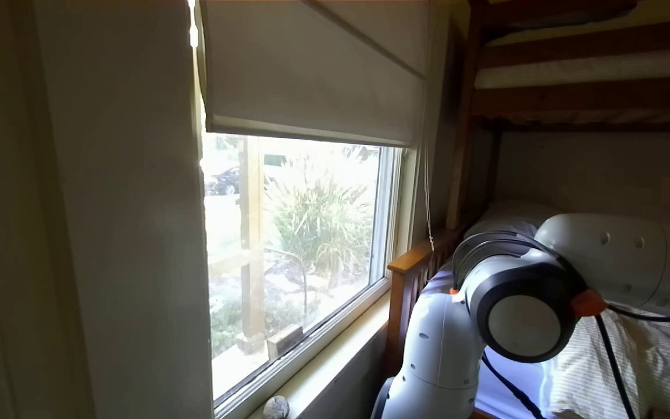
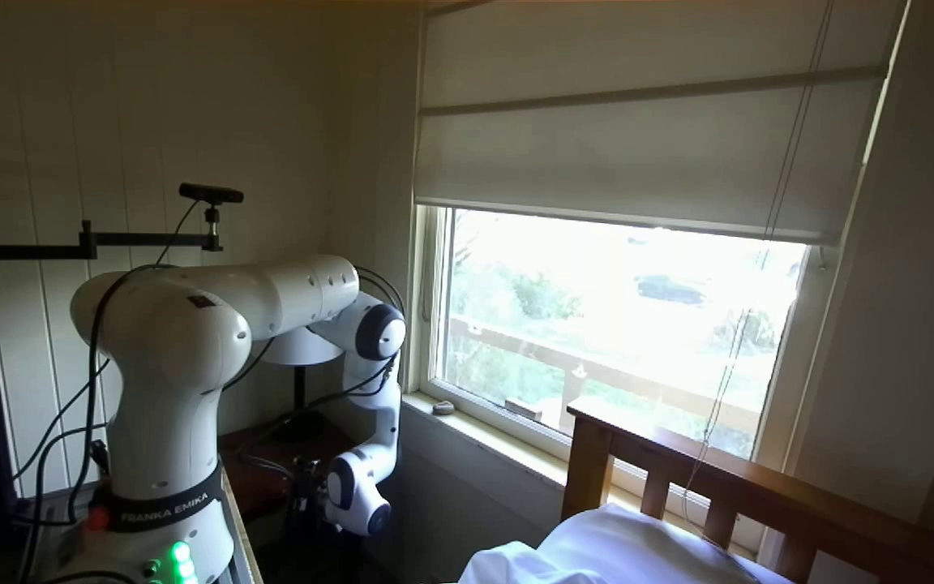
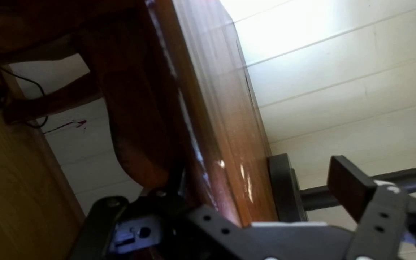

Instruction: Move the brown table to the right

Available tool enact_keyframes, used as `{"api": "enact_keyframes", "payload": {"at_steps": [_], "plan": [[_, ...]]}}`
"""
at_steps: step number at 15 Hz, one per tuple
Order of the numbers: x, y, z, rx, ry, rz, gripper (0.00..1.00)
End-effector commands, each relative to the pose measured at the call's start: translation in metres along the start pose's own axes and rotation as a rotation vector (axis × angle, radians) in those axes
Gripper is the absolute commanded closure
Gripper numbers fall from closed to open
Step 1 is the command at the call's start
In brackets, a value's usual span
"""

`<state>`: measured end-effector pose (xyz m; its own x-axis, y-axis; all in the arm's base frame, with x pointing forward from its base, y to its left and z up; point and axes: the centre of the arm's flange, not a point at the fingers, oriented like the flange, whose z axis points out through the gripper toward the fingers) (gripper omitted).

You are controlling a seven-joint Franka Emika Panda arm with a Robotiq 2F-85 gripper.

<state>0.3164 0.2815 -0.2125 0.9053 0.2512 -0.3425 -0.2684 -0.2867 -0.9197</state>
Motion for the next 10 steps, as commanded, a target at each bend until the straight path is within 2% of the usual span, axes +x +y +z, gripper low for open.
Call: {"api": "enact_keyframes", "payload": {"at_steps": [1,6,10], "plan": [[0.001,0.003,-0.006,-0.003,0.046,-0.075,0.0],[0.009,0.01,-0.013,0.047,0.13,-0.258,0.0],[0.014,0.013,-0.004,0.09,0.221,-0.307,0.0]]}}
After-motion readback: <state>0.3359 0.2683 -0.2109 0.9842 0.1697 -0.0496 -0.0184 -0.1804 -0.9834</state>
